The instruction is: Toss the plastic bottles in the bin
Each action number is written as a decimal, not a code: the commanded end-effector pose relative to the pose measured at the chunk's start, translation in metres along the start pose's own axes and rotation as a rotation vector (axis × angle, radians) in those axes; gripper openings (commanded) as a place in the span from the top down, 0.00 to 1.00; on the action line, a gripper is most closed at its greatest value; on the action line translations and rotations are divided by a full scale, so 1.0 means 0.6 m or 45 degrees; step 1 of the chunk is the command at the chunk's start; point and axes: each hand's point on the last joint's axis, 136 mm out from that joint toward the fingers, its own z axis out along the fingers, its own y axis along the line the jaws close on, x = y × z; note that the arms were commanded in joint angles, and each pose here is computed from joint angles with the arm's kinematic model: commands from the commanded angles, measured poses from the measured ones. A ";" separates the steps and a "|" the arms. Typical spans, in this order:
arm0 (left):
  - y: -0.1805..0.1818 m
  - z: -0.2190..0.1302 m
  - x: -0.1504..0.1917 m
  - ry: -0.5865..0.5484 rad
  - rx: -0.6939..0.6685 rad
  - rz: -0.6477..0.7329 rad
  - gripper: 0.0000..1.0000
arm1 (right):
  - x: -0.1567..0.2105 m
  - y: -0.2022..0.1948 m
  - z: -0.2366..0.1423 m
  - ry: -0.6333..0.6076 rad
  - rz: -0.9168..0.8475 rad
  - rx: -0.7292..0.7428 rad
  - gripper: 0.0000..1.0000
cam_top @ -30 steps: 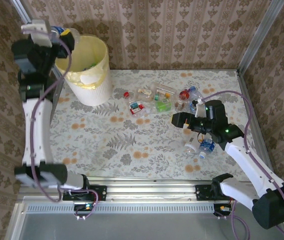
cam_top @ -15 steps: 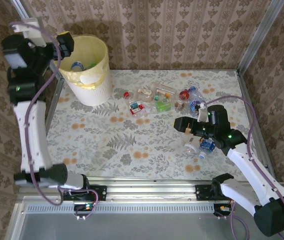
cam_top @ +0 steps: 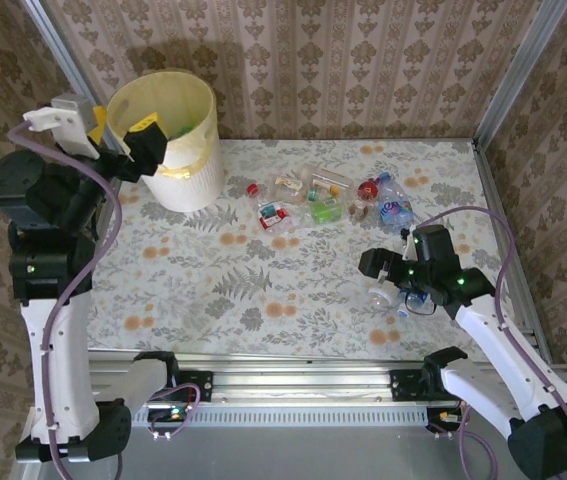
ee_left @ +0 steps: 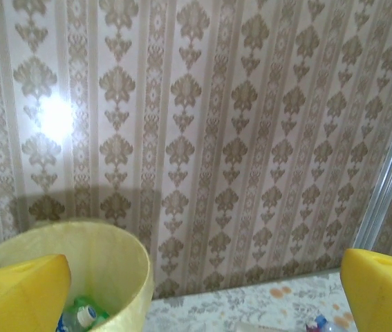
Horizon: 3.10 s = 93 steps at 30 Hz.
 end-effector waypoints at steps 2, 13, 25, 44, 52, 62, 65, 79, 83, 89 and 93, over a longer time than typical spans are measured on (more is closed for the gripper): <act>0.013 0.006 0.027 0.073 -0.044 -0.023 0.00 | 0.010 -0.023 0.002 0.008 0.040 0.068 0.00; -0.026 0.012 0.068 0.128 0.132 -0.068 0.00 | 0.018 -0.072 0.020 0.010 0.062 0.238 0.00; -0.060 0.017 0.094 0.145 0.239 -0.115 0.00 | 0.021 -0.095 0.051 0.043 0.093 0.312 0.04; -0.097 0.045 0.148 0.234 0.308 -0.137 0.00 | 0.025 -0.119 0.096 0.083 0.083 0.389 0.08; -0.102 0.050 0.165 0.260 0.308 -0.142 0.00 | 0.028 -0.122 0.124 0.122 0.068 0.410 0.11; -0.105 0.054 0.180 0.277 0.311 -0.157 0.00 | 0.045 -0.120 0.143 0.155 0.057 0.404 0.17; -0.113 0.058 0.190 0.294 0.336 -0.181 0.00 | 0.051 -0.119 0.147 0.167 0.049 0.397 0.22; -0.185 0.085 0.280 0.405 0.477 -0.256 0.00 | 0.023 -0.057 0.100 0.011 -0.024 0.204 0.51; -0.204 0.095 0.306 0.437 0.520 -0.307 0.00 | 0.005 -0.024 0.075 -0.071 -0.075 0.099 0.52; -0.247 0.111 0.350 0.503 0.605 -0.366 0.00 | -0.015 0.043 0.037 -0.195 -0.204 -0.119 0.56; -0.281 0.121 0.380 0.552 0.676 -0.427 0.00 | -0.019 0.094 0.005 -0.282 -0.318 -0.268 0.58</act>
